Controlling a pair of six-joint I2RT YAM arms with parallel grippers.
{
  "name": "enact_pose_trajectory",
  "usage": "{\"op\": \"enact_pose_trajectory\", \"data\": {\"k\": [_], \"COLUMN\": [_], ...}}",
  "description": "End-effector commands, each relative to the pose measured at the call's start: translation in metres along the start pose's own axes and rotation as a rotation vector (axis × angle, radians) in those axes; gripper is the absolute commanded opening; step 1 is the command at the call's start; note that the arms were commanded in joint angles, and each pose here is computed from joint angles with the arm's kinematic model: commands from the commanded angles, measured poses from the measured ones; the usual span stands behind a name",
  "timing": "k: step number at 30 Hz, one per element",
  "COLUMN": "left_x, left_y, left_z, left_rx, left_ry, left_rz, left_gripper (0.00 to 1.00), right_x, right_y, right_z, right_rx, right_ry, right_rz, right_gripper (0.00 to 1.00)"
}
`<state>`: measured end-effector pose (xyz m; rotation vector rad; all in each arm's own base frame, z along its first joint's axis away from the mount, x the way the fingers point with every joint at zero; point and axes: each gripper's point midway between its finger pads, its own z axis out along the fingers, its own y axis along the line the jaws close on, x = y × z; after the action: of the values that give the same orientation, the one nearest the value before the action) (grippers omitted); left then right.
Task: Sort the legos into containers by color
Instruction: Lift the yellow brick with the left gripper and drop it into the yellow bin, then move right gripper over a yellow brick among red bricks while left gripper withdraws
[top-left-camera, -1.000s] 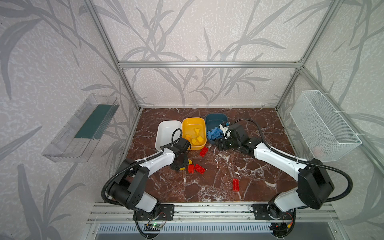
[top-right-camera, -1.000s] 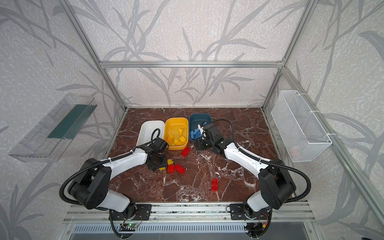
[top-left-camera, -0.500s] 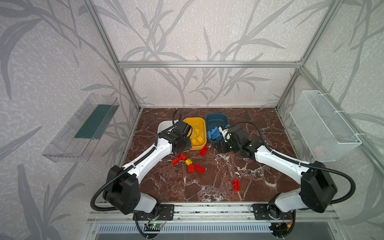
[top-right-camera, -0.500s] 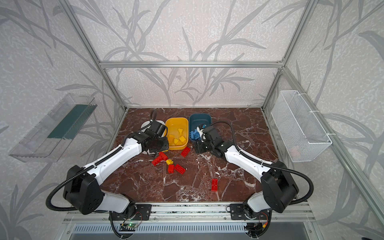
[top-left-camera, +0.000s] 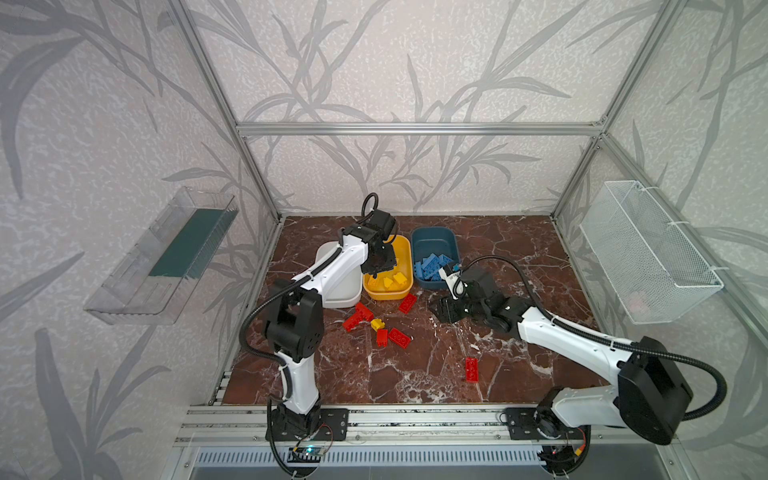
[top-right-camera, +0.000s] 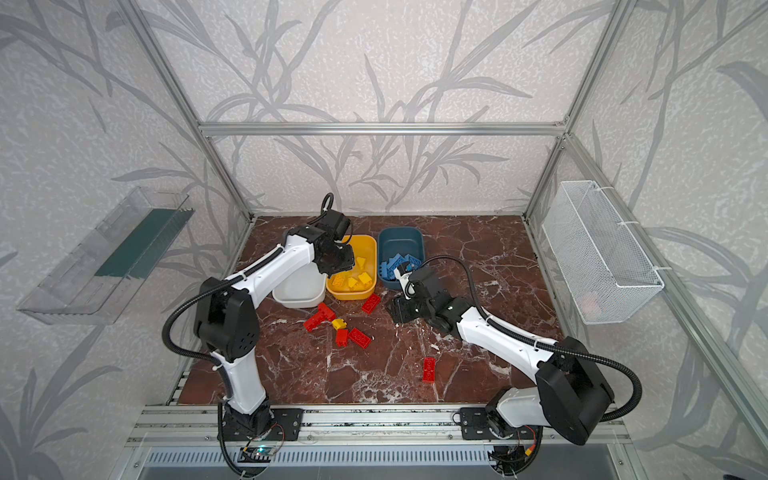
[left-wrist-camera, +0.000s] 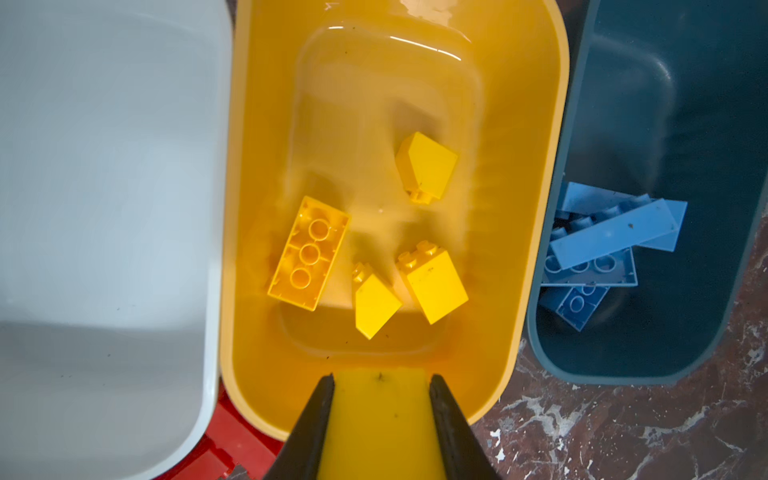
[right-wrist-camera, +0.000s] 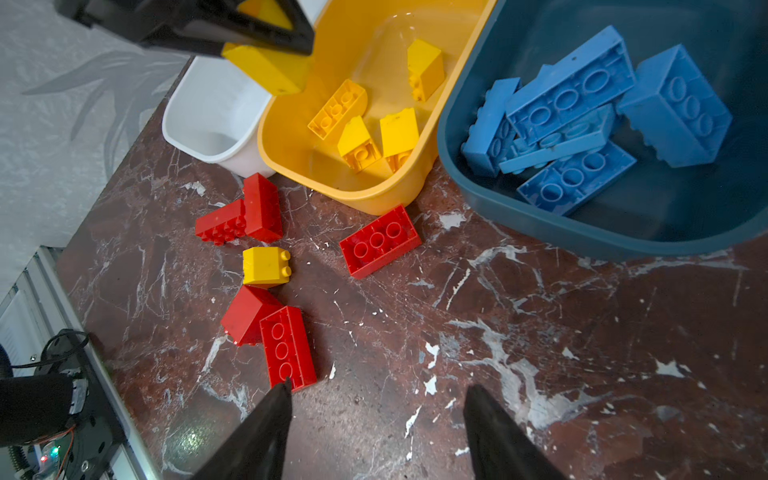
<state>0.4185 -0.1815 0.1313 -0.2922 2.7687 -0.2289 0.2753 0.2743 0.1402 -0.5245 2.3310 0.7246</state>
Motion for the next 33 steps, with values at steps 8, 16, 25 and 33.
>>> {"op": "enact_pose_trajectory", "data": {"k": [8, 16, 25, 33], "left_x": [-0.018, -0.026, -0.036, -0.003], "left_y": [0.006, 0.006, 0.021, 0.053], "left_z": [0.030, 0.019, -0.075, -0.142], "left_rx": [-0.084, -0.058, -0.005, 0.043], "left_ry": [0.051, 0.020, -0.166, -0.320], "left_rz": [0.012, -0.010, -0.036, -0.050], "left_gripper": [0.28, 0.65, 0.86, 0.87], "right_x": [0.019, 0.033, 0.039, 0.043], "right_y": [0.036, 0.060, 0.084, 0.091], "right_z": [0.003, 0.013, 0.037, 0.071], "right_rx": [-0.091, -0.071, -0.055, 0.005], "right_ry": [0.063, 0.129, 0.187, 0.263], "right_rz": [-0.128, -0.234, -0.280, -0.291], "right_gripper": [0.75, 0.84, 0.85, 0.84]}}
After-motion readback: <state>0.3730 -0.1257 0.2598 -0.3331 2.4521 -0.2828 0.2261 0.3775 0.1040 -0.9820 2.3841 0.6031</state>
